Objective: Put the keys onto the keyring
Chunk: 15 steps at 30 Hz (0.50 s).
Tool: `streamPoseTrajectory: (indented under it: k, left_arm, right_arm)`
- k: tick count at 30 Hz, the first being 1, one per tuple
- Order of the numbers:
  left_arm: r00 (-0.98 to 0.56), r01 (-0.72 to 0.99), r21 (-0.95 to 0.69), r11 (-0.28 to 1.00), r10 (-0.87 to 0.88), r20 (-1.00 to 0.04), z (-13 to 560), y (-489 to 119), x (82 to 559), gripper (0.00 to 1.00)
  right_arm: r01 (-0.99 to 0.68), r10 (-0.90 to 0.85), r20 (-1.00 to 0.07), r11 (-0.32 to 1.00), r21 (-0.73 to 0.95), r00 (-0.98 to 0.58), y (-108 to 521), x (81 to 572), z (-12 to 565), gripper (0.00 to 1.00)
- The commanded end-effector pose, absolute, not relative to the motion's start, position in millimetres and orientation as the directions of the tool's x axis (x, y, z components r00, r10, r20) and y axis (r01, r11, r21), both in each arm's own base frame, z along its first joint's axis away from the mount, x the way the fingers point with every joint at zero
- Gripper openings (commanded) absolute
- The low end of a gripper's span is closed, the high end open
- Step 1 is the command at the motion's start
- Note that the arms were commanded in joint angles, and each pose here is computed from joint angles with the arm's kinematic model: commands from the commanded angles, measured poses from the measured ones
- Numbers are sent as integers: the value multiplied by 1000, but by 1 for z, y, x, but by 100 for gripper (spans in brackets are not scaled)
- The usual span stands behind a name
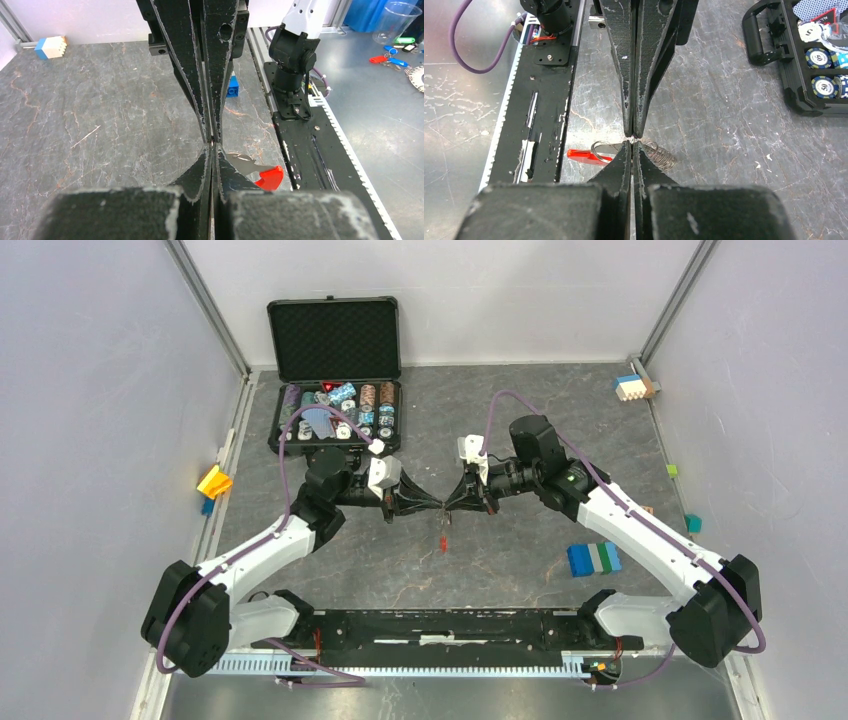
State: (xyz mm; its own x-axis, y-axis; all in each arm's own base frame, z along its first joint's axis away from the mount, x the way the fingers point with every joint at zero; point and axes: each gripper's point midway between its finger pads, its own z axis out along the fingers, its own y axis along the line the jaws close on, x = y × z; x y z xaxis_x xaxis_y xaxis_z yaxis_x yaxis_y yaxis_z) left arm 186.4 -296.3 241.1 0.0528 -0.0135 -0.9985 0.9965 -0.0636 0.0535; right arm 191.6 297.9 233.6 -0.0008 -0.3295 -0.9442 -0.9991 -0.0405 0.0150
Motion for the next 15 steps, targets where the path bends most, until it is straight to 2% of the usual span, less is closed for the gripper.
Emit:
streamPoseTrajectory:
  k: [1,7,15]
  left_arm:
    - [78,994,79,-77,-13,-997,244,-296,186,2]
    - [121,991,117,-58,90,-989,230,-294,197,2]
    - [166,985,155,-79,167,-972,225,-293,203,14]
  right_arm:
    - [-999,-318,-948,8,-40,36,299,204,247,0]
    - [-998,-389,-920,19,-58,46,303,207,245,0]
    - [-995,-467,-881,18,-102,81,310,209,246,0]
